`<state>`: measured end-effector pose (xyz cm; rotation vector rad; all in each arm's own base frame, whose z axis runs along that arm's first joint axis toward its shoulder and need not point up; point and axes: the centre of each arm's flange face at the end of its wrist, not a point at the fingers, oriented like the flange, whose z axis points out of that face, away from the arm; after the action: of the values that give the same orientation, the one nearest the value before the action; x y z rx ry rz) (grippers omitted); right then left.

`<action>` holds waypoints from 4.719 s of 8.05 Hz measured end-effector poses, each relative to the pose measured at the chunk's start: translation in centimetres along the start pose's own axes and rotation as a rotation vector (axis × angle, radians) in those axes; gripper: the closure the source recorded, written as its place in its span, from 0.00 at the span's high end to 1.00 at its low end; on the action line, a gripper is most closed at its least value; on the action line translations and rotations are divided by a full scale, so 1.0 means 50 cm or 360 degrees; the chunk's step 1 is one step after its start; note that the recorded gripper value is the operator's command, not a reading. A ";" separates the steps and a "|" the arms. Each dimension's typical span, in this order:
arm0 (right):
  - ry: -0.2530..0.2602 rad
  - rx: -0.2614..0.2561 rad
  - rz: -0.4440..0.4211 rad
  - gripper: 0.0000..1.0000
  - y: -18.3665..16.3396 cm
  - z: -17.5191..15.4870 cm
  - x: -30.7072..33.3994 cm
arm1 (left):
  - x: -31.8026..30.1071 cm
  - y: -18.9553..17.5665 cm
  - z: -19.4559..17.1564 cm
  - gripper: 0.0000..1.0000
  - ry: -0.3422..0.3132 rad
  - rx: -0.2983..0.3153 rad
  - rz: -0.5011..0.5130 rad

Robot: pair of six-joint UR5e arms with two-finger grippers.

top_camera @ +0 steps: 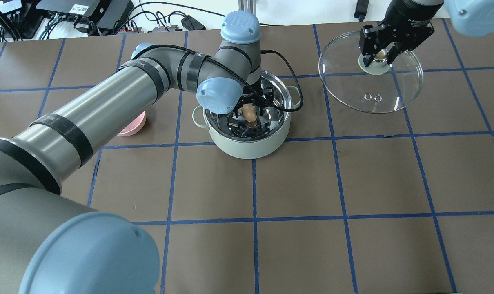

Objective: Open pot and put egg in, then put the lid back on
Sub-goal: 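Lower the egg into the pot and open the left gripper, then raise the left gripper away from the pot while the right gripper brings the lid back, then carry the glass lid over the pot with the right gripper, then lower the lid onto the pot rim with the right gripper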

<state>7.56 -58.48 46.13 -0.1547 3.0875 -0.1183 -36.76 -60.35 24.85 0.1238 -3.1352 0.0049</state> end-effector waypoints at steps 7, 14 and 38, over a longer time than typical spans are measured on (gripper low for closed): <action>-0.0005 0.0003 -0.0019 0.00 0.004 -0.003 -0.033 | -0.138 0.004 -0.281 1.00 0.0043 0.0193 -0.0134; -0.0017 -0.0049 -0.0416 0.00 -0.008 0.076 -0.375 | -0.527 0.065 -0.578 1.00 -0.0098 0.0327 -0.0195; -0.0066 -0.0025 -0.0541 0.00 -0.051 0.243 -0.548 | -0.446 0.146 -0.555 1.00 0.0001 0.0103 0.0076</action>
<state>35.65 -59.12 35.43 -0.6718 2.9907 -0.1011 -15.01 -51.22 52.50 0.0486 -3.1371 0.1068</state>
